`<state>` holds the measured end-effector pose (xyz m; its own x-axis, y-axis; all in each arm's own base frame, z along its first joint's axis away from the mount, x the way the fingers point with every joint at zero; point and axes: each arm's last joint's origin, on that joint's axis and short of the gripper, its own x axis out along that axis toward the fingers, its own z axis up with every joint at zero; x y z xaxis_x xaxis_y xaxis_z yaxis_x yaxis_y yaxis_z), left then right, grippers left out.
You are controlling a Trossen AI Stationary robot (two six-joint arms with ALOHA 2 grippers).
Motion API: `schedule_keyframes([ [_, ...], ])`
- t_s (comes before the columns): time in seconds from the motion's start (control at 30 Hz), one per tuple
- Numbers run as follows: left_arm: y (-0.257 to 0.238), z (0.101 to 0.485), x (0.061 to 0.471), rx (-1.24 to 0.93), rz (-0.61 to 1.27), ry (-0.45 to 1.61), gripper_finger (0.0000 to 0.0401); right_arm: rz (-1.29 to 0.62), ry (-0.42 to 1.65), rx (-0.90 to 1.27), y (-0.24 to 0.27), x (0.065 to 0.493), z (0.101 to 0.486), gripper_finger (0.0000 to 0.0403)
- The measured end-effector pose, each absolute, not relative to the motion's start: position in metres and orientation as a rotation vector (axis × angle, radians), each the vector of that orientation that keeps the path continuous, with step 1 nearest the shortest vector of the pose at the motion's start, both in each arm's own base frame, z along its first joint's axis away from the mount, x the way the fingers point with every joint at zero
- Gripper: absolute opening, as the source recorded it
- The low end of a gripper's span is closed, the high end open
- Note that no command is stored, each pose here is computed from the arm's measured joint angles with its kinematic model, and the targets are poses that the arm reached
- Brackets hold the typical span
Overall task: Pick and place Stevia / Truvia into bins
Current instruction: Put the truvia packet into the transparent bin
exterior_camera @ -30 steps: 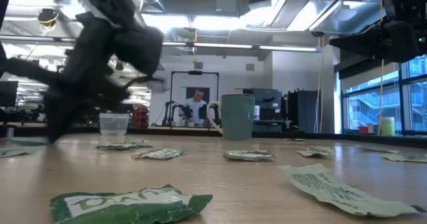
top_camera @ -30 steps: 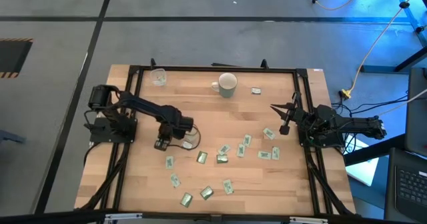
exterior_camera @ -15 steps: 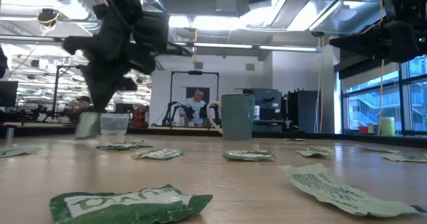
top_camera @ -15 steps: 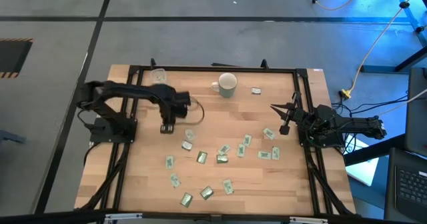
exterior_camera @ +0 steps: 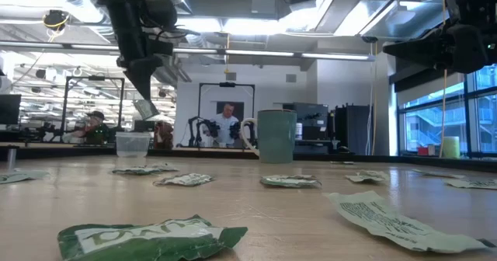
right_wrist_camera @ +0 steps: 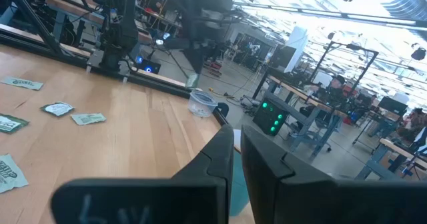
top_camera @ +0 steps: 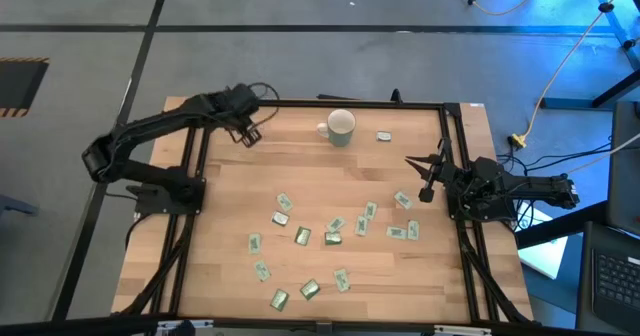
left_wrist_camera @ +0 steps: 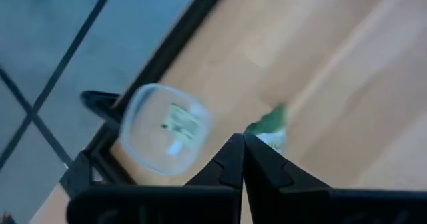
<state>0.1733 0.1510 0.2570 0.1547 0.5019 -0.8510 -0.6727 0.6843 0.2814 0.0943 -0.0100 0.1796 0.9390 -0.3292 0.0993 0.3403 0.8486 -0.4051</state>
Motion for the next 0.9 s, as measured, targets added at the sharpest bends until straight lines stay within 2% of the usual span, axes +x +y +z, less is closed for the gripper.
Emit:
schedule_keyframes([
  [0.3, 0.187, 0.245, 0.159, -0.258, 0.994, 1.142, 0.0002, -0.353, -0.026, -0.432, -0.01, 0.094, 0.18, 0.0035],
  [0.9, 0.232, 0.197, 0.158, -0.302, 1.018, 1.282, 0.0002, -0.351, -0.017, -0.433, -0.01, 0.094, 0.179, 0.0035],
])
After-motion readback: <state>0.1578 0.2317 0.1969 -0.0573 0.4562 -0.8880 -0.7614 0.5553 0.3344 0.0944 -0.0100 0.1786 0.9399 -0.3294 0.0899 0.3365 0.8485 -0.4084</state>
